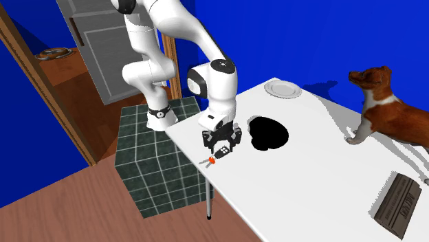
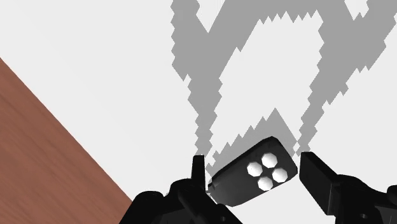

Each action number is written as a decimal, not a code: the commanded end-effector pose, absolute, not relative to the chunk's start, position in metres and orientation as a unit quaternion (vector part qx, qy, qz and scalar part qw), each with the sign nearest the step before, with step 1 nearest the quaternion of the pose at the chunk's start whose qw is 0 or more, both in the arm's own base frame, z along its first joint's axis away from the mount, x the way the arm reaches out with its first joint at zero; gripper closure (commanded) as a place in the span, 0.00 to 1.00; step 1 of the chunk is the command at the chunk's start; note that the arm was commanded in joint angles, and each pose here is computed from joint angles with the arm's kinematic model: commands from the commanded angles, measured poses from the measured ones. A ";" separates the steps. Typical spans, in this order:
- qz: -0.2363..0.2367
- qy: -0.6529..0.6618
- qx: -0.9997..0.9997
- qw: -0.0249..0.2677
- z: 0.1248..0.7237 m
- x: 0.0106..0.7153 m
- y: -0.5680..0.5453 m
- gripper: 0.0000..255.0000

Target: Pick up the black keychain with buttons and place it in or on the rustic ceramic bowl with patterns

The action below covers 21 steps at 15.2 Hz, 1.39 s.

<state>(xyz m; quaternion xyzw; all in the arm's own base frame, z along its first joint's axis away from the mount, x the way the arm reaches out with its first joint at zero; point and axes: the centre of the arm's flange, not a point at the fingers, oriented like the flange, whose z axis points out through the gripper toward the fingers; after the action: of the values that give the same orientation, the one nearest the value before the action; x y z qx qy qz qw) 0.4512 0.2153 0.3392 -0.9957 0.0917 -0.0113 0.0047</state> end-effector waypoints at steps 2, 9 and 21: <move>-0.011 0.092 -0.996 0.005 0.339 0.451 0.215 1.00; -0.011 0.092 -0.996 0.005 0.360 0.451 0.215 1.00; -0.011 0.092 -0.996 0.005 0.424 0.451 0.215 1.00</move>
<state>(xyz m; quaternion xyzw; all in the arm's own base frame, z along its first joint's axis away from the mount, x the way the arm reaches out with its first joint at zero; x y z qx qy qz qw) 0.4511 0.2165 0.4171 -0.9957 0.0917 -0.0116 0.0048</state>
